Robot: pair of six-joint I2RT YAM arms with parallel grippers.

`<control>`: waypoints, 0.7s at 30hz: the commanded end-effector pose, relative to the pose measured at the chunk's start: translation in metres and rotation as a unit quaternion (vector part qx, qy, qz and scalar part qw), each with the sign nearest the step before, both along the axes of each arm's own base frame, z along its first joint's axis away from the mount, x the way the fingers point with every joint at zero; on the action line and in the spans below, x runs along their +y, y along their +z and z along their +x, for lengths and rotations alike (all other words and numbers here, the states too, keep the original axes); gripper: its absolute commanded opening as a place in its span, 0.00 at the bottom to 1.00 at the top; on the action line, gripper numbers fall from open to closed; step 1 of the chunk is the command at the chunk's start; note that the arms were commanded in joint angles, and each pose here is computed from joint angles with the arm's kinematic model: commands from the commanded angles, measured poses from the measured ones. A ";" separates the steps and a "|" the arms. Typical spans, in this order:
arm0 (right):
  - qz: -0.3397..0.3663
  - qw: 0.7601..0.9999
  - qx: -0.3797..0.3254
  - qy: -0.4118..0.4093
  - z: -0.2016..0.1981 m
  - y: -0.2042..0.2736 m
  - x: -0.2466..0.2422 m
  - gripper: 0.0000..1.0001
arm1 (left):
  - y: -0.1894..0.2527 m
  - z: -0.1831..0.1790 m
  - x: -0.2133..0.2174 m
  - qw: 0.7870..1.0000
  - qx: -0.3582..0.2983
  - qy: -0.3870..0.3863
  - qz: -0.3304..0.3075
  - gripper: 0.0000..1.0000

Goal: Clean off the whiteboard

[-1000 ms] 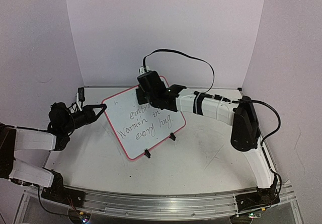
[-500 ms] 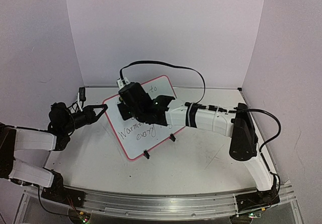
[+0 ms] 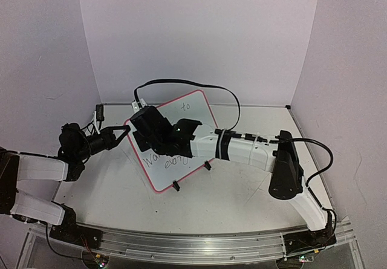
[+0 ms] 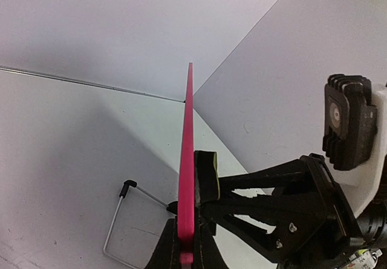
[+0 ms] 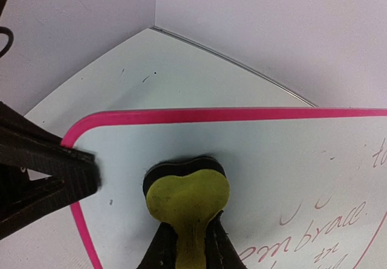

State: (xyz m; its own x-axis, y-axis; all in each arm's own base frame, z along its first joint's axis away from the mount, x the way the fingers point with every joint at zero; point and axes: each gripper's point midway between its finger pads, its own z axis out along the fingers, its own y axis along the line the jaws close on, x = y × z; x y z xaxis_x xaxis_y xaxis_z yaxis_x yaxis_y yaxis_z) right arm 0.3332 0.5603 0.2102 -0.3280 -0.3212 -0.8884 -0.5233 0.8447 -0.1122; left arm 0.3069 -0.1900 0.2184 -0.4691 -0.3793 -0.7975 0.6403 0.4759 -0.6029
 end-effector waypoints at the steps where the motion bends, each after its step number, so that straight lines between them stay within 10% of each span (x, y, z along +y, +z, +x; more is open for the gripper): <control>1: -0.017 0.996 0.006 -0.087 0.054 -0.005 -0.058 0.03 | 0.010 -0.022 -0.018 0.997 -0.038 -0.064 0.010 0.00; 21: 0.039 0.999 0.016 0.012 0.012 0.006 -0.006 0.01 | 0.012 -0.024 -0.020 0.997 -0.043 -0.069 0.011 0.00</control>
State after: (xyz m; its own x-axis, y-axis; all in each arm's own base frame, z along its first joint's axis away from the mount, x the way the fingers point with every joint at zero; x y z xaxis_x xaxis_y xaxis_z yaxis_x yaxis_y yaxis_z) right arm 0.3571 0.5435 0.2119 -0.3559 -0.2797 -0.8917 -0.4997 0.8633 -0.0713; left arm 0.3098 -0.1877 0.2150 -0.4853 -0.3954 -0.7799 0.6109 0.4848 -0.6259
